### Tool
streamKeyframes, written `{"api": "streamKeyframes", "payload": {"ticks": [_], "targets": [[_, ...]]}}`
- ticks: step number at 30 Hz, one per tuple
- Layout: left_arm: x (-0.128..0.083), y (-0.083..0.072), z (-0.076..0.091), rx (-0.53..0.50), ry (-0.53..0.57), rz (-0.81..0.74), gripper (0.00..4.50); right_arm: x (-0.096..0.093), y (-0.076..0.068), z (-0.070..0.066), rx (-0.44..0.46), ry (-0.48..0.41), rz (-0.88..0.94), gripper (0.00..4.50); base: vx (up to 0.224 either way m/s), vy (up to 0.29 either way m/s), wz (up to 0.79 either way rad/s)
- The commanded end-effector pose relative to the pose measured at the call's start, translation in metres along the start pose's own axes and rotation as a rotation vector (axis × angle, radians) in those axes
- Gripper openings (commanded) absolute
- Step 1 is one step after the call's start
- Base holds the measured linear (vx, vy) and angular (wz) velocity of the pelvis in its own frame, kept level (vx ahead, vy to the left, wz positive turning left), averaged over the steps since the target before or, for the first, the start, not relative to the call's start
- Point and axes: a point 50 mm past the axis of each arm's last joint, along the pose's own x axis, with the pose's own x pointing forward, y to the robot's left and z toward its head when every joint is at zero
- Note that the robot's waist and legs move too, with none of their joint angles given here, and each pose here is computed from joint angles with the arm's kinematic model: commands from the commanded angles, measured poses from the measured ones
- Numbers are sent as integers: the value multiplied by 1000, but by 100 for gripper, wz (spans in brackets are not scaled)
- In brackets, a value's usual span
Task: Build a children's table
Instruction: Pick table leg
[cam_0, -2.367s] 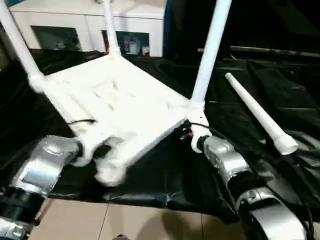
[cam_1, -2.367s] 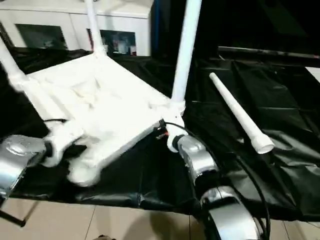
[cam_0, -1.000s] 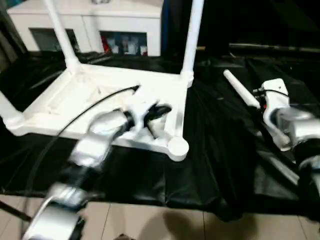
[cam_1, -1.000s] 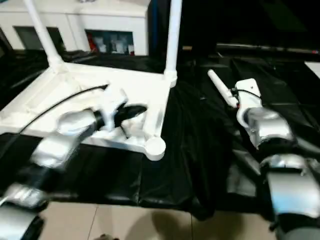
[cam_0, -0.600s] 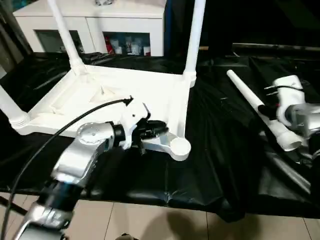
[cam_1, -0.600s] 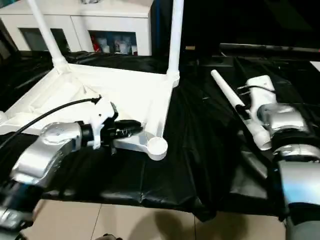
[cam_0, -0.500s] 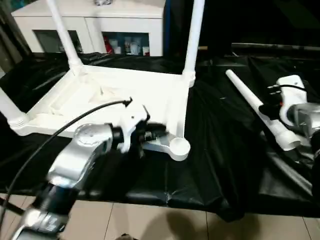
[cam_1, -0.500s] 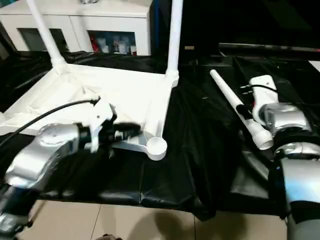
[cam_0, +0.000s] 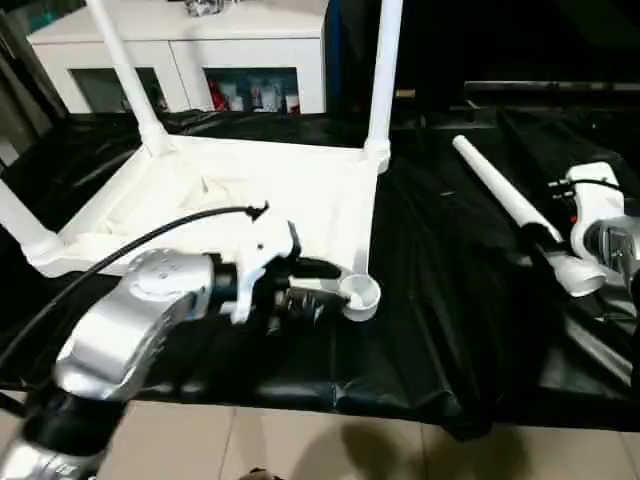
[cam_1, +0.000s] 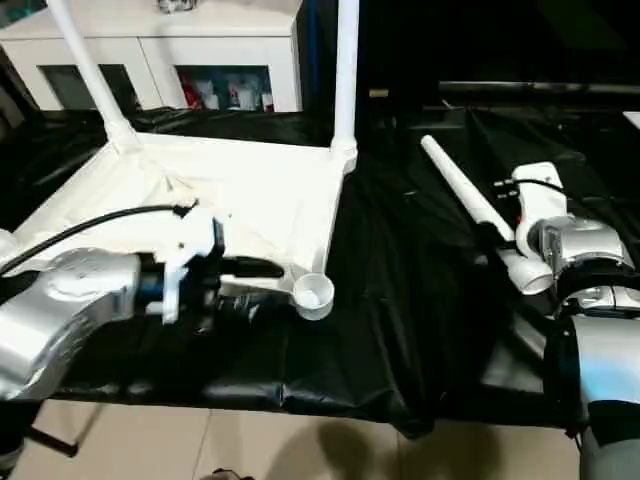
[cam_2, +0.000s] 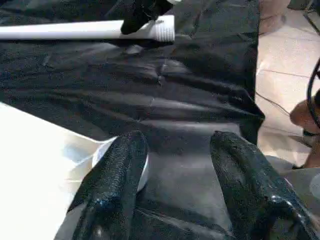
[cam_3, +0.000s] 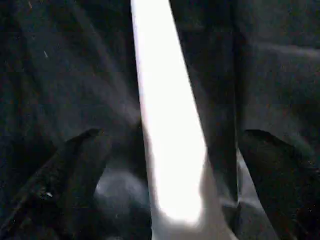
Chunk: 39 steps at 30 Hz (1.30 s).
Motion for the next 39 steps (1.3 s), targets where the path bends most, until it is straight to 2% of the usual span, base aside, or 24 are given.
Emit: {"api": "streamKeyframes", "payload": {"ticks": [1, 7, 8, 11, 13, 14, 22, 25, 29, 34, 38, 39], "targets": [[-4, -3, 3, -4, 8, -2, 285, -2, -6, -6, -3, 48, -23, 450, 0, 0, 0], [-8, -4, 4, -14, 18, 6, 330, -3, -3, -12, -22, 155, 8, 450, 0, 0, 0], [-8, -4, 4, -16, 17, 8, 338, -3, -3, -11, -22, 163, 11, 422, 0, 0, 0], [-9, -4, 6, -20, 12, 17, 370, -4, -2, -11, -31, 188, 21, 409, 0, 0, 0], [-9, -5, 6, -22, 12, 21, 375, -4, -1, -12, -39, 201, 35, 395, 0, 0, 0], [-10, -5, 6, -22, 13, 24, 394, -4, 0, -12, -46, 210, 38, 370, 0, 0, 0], [-14, -5, 7, -22, 17, 46, 436, -4, 2, -13, -68, 232, 50, 328, 0, 0, 0], [-14, -4, 7, -28, 22, 43, 450, -3, 4, -14, -72, 239, 60, 297, 0, 0, 0], [-13, -2, 6, -30, 27, 53, 450, -3, 5, -15, -57, 235, 62, 272, 0, 0, 0], [-13, 4, 4, -33, 30, 88, 450, -2, 6, -15, -15, 212, 54, 265, 0, 0, 0], [-12, 14, 5, -24, 14, 170, 450, -2, 3, -9, 42, 146, 27, 264, 0, 0, 0], [-10, 22, 8, -26, -23, 234, 450, -1, 4, -3, 72, 90, 29, 264, 0, 0, 0]]}}
